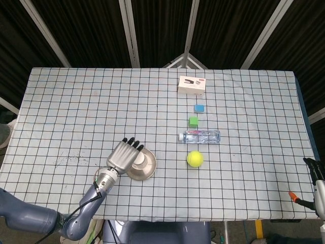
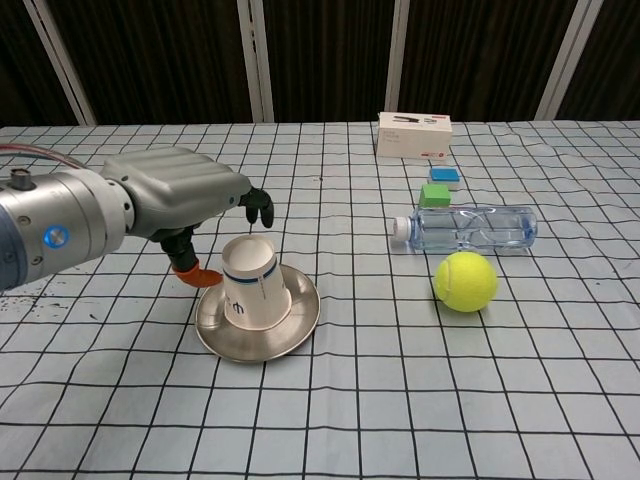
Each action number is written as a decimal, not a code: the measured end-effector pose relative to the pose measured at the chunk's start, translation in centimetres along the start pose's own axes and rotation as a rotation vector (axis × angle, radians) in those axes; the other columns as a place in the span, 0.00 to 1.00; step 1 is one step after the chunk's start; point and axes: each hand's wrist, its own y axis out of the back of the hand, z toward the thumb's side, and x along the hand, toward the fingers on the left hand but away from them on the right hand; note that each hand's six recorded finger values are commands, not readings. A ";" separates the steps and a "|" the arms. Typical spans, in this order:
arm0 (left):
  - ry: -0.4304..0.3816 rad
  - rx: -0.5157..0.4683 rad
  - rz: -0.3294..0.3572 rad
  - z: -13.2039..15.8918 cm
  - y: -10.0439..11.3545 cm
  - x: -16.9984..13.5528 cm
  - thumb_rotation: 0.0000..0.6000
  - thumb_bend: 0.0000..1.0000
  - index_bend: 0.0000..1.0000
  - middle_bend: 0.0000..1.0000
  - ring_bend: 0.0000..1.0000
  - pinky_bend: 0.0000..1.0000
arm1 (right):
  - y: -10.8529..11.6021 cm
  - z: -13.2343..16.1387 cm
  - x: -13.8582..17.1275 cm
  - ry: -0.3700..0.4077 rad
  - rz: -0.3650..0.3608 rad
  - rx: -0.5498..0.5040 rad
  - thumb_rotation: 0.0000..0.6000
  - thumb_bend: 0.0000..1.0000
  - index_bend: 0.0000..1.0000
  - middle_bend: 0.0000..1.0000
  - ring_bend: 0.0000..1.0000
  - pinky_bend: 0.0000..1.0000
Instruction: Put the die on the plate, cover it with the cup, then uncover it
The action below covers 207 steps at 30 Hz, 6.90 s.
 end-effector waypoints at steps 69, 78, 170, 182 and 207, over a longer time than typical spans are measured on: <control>-0.052 -0.005 0.030 1.9 -1.7 1.3 1.00 0.46 0.42 0.38 0.33 0.40 | 0.2 0.0 0.1 -0.004 0.010 -0.014 1.00 0.13 0.12 0.14 0.10 0.03; -0.060 0.061 0.080 2.7 -1.2 2.1 1.00 0.46 0.42 0.38 0.33 0.40 | 0.0 -0.1 0.1 -0.003 0.016 -0.012 1.00 0.13 0.12 0.14 0.10 0.03; 0.049 0.231 0.089 -1.4 -3.8 3.3 1.00 0.47 0.46 0.42 0.33 0.40 | -0.6 -0.3 0.2 -0.028 0.049 -0.004 1.00 0.13 0.12 0.14 0.10 0.03; -0.052 0.183 0.166 0.7 -3.6 4.4 1.00 0.47 0.46 0.42 0.33 0.40 | -0.8 -0.4 0.1 -0.032 0.061 -0.004 1.00 0.13 0.12 0.14 0.10 0.03; -0.033 0.223 0.134 -0.5 -2.8 0.9 1.00 0.47 0.46 0.43 0.33 0.40 | -0.9 -0.1 0.3 -0.027 0.066 -0.009 1.00 0.13 0.12 0.14 0.10 0.03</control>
